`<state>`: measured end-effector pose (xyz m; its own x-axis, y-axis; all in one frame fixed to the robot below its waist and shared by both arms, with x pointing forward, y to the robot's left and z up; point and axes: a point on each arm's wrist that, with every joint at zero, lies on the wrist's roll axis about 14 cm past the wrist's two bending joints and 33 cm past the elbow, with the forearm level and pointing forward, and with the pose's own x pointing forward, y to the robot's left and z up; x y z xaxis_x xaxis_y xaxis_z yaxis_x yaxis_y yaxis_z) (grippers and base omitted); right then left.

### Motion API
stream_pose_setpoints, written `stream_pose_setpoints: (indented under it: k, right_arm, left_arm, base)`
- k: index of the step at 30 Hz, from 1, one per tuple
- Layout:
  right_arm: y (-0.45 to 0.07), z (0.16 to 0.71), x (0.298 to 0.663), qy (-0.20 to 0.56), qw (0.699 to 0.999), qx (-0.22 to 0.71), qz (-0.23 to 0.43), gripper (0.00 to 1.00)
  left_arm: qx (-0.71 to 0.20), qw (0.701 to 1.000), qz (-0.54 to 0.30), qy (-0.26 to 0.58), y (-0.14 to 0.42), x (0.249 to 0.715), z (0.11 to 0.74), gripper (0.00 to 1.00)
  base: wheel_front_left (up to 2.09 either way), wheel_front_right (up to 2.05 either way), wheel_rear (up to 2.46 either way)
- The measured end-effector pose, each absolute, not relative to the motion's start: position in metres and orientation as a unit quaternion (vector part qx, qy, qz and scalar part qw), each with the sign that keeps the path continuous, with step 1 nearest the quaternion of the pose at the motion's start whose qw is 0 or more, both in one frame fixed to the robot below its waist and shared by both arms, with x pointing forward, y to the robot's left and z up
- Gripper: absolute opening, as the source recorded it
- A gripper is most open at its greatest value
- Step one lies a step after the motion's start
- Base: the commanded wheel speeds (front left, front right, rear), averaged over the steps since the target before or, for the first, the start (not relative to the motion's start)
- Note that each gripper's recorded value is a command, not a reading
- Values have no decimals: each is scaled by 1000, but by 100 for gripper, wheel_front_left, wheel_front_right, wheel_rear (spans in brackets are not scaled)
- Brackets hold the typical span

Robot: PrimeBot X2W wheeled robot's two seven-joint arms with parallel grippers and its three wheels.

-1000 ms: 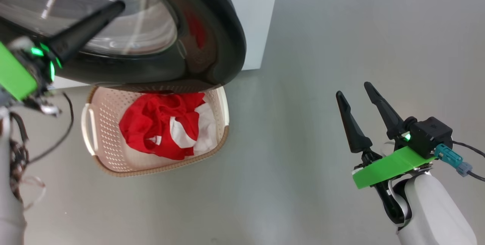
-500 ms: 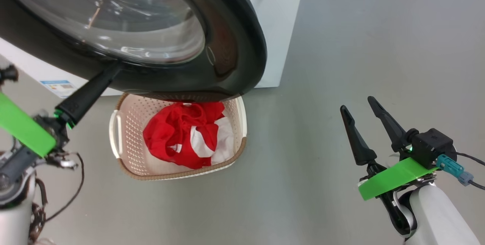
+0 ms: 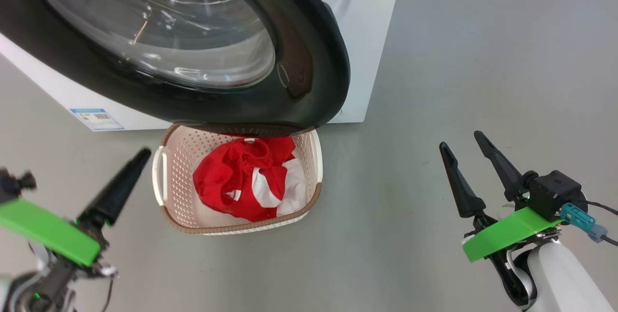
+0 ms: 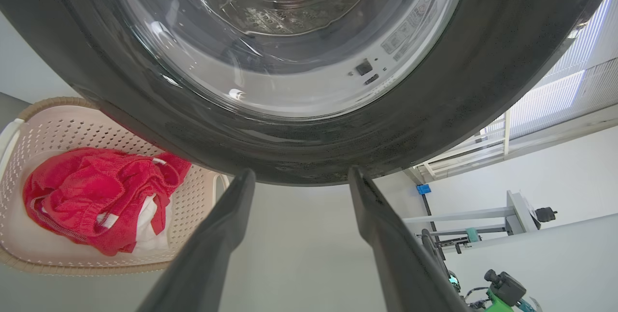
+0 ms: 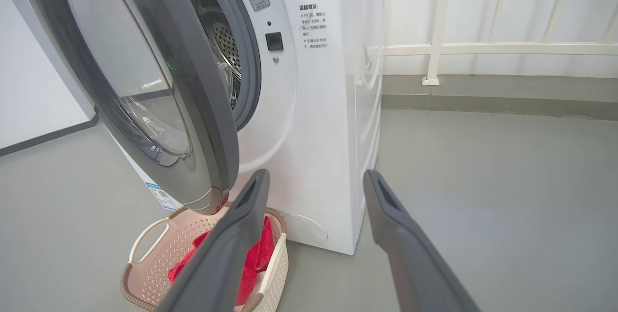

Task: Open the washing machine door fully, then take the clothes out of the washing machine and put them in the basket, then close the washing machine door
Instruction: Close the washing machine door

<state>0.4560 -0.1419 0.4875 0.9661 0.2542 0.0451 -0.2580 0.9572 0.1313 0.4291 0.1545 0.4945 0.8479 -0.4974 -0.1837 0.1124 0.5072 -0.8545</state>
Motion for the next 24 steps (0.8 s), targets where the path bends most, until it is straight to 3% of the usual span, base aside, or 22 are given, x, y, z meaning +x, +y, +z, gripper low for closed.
stream_pose_setpoints:
  k: [13, 24]
  right_arm:
    - [-160, 480, 443, -2, 992, 67, 103, 100]
    - [-182, 482, 430, -3, 995, 68, 68, 100]
  left_arm:
    - [-444, 869, -85, 200, 172, 407, 438, 100]
    - [-393, 900, -65, 175, 175, 401, 417, 100]
  base:
    - [0, 0, 0]
    - [0, 0, 0]
